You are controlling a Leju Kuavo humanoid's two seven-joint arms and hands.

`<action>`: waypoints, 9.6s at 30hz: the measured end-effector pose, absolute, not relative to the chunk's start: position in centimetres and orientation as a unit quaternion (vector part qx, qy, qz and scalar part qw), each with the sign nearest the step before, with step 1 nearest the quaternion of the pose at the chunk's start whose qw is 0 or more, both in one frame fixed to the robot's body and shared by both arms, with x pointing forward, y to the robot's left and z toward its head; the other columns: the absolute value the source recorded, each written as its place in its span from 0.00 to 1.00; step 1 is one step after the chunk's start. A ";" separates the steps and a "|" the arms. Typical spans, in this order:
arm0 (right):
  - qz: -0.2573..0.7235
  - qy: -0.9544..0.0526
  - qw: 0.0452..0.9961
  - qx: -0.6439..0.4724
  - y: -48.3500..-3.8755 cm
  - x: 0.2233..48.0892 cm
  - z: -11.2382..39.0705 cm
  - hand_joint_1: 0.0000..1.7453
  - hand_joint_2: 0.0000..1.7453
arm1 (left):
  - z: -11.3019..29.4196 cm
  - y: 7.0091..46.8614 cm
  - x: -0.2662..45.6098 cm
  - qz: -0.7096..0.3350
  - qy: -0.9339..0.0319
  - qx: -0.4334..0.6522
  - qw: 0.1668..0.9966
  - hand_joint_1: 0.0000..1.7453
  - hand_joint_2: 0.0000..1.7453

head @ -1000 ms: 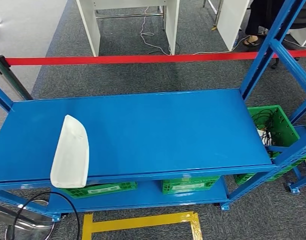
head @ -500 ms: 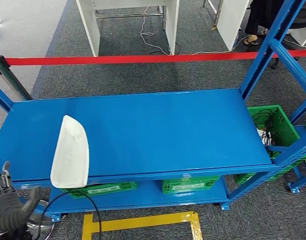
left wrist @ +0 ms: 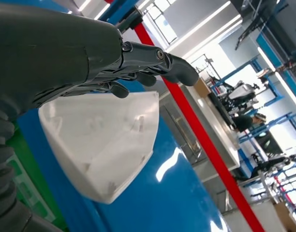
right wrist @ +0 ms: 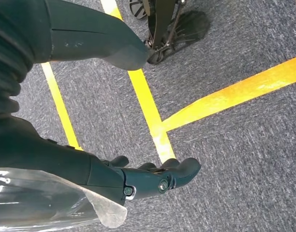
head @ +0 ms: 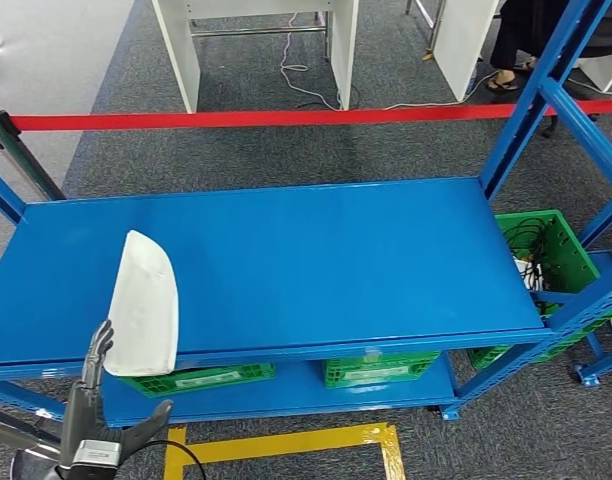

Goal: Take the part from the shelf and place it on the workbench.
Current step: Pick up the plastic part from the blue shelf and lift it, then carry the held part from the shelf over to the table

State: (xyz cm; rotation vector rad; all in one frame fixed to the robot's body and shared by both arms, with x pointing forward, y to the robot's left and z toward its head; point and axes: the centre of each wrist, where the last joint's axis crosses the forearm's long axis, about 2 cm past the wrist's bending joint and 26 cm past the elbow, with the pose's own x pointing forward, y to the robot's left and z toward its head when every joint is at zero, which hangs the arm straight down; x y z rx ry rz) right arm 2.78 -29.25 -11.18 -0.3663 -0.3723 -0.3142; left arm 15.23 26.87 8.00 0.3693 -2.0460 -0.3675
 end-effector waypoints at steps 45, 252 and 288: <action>-0.098 -0.178 0.963 -0.175 -28.9 3.3 -11.1 0.00 1.00 | 7.0 21.8 19.0 -0.286 -0.722 0.351 0.523 0.00 1.00; -0.105 -0.292 0.950 -0.043 -27.1 5.1 -11.0 0.00 1.00 | 9.4 25.2 11.1 0.044 -0.835 0.248 0.489 1.00 1.00; -0.086 -0.323 0.942 -0.038 -27.0 5.3 -11.0 0.00 1.00 | 10.4 25.1 11.5 0.043 -0.848 0.244 0.469 1.00 1.00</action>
